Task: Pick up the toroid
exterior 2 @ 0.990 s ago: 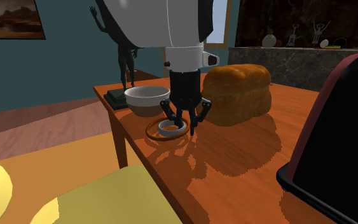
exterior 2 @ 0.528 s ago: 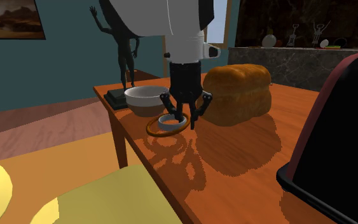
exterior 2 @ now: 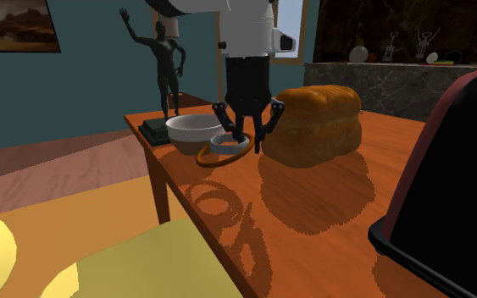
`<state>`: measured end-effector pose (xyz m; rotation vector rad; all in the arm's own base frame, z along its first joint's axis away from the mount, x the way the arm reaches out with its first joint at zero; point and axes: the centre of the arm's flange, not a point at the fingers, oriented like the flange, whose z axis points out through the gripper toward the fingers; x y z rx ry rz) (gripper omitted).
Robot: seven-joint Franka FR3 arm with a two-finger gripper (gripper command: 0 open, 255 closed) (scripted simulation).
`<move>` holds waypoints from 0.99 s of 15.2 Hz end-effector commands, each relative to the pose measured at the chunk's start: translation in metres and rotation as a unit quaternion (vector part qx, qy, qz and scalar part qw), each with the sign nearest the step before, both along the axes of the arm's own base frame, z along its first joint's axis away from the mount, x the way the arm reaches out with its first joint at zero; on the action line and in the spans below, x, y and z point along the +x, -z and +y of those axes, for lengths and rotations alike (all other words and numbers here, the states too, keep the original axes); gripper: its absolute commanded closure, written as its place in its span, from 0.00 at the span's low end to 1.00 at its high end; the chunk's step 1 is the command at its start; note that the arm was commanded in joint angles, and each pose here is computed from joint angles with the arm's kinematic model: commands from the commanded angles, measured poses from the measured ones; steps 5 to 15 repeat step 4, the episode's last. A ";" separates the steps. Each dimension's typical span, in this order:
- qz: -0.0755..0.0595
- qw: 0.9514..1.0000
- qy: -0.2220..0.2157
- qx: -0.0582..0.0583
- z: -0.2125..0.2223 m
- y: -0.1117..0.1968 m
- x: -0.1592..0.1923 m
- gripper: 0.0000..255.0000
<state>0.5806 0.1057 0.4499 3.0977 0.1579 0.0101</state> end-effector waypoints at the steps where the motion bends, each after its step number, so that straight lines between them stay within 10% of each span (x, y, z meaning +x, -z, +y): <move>1: 0.000 1.000 0.000 0.000 -0.001 -0.011 -0.001 1.00; 15: 0.000 1.000 0.000 0.000 -0.001 -0.017 -0.001 1.00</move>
